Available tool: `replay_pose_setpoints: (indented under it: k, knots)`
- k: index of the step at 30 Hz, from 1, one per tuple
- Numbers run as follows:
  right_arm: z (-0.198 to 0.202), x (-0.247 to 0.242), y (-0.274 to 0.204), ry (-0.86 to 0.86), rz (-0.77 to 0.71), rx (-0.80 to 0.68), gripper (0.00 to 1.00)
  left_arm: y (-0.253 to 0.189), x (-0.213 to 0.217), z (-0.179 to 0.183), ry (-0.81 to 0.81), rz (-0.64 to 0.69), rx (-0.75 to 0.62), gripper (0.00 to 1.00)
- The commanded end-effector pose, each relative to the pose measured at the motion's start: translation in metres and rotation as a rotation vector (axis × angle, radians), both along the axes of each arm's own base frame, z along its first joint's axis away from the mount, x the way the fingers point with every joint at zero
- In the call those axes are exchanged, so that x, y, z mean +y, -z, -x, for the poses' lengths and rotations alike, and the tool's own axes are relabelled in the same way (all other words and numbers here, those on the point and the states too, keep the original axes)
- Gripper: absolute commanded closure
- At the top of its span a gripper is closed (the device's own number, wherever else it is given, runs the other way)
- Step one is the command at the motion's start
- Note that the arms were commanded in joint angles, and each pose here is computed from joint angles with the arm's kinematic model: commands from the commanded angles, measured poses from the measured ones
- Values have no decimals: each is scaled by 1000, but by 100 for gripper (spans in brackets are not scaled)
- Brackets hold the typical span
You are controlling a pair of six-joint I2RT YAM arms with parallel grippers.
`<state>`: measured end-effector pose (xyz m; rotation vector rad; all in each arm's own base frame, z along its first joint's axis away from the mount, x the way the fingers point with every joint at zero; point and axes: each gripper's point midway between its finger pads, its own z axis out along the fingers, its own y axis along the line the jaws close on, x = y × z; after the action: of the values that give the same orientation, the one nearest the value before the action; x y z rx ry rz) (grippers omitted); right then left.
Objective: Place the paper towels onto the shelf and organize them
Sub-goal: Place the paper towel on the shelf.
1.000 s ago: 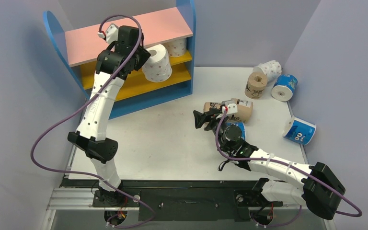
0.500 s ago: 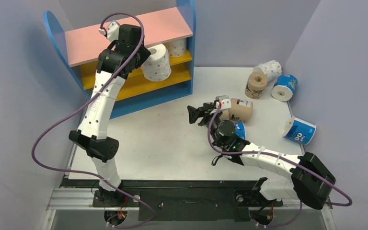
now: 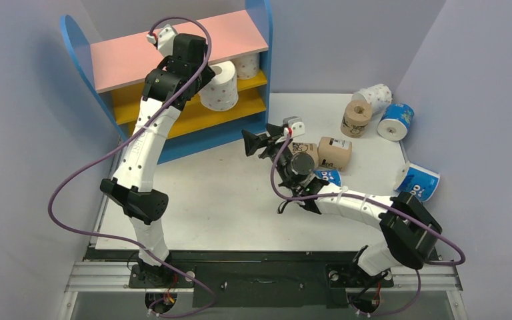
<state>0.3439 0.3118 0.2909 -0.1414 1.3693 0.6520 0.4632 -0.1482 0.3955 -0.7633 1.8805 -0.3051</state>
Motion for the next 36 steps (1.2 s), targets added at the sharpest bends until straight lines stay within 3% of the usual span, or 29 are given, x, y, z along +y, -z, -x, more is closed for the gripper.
replay_pose_setpoints:
  k: [1,12,26,36]
  knots:
    - [-12,11,-47,1,-73,-109,24,-36,4,-9,-28,29,-124,100]
    - [-45,43,-67,-61,-167,-178,21,-52,25,-4,-90,4,-173,100]
    - [-84,62,-58,-62,-49,-218,19,-41,12,-18,28,92,-137,100]
    - [-106,76,-59,-46,-65,-224,19,-38,9,-24,57,134,-127,100]
